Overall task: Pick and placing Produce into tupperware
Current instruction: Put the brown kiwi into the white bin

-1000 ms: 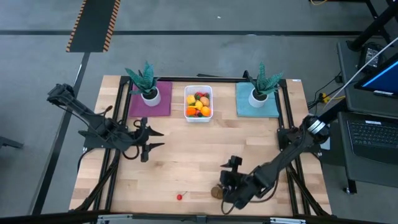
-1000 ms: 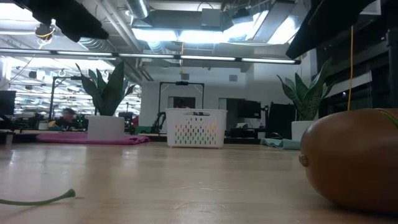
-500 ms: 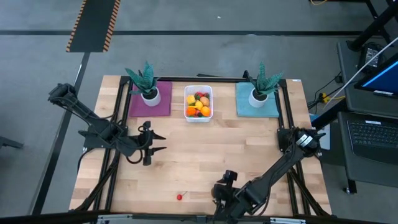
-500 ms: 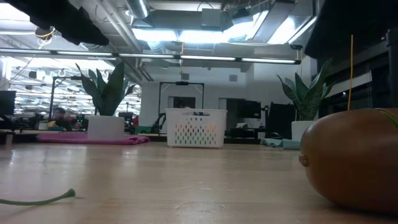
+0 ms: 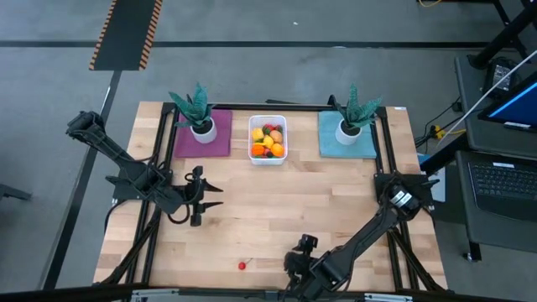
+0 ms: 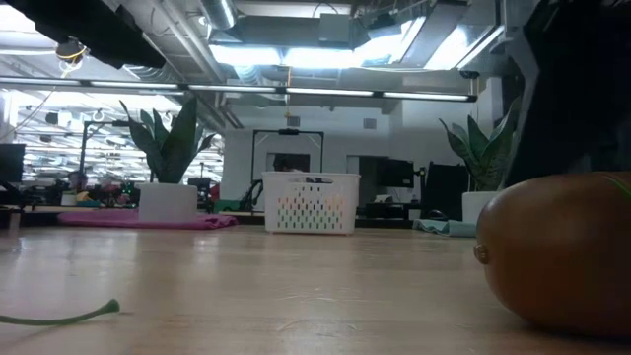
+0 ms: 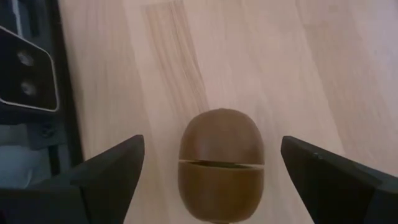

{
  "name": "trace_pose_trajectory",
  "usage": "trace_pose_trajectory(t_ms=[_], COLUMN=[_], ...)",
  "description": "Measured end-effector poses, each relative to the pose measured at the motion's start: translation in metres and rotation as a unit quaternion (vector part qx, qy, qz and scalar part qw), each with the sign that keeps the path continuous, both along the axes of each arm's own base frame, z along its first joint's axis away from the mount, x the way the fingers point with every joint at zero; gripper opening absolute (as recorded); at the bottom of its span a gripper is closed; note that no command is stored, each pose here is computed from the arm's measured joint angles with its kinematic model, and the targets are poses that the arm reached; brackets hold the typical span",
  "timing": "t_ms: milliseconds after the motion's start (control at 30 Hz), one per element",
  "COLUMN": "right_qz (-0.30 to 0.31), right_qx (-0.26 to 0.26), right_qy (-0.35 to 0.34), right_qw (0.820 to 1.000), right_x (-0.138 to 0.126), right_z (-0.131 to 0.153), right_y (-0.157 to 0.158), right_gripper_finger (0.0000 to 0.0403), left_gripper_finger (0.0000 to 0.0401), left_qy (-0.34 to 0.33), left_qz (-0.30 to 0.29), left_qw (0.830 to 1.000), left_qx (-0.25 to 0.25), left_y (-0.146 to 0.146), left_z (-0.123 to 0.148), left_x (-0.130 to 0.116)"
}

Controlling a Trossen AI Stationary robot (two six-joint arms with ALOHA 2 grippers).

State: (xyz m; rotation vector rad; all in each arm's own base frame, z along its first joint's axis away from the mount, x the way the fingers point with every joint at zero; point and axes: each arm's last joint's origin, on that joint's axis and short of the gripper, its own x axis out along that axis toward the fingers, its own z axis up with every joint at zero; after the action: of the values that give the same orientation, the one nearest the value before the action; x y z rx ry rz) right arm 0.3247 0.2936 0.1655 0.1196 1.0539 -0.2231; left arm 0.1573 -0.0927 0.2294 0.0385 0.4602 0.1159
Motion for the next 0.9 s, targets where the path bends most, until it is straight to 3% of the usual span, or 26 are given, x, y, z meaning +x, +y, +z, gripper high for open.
trace_pose_trajectory(t_ms=[300, 900], right_qz=[0.002, -0.015], right_qx=[0.009, 0.025], right_qy=[0.008, 0.033], right_qw=[1.0, 0.999], right_x=[0.0, 0.002], right_z=[-0.001, -0.038], right_y=[0.0, -0.025], right_gripper_finger=[0.0378, 0.0378], left_gripper_finger=[0.0157, 0.0161], left_qy=[0.001, 0.004], left_qz=[0.0, 0.0], left_qw=[1.0, 1.0], left_qx=[0.0, 0.003], left_y=[0.0, 0.0], left_z=[0.0, -0.001], left_x=[0.0, 0.0])
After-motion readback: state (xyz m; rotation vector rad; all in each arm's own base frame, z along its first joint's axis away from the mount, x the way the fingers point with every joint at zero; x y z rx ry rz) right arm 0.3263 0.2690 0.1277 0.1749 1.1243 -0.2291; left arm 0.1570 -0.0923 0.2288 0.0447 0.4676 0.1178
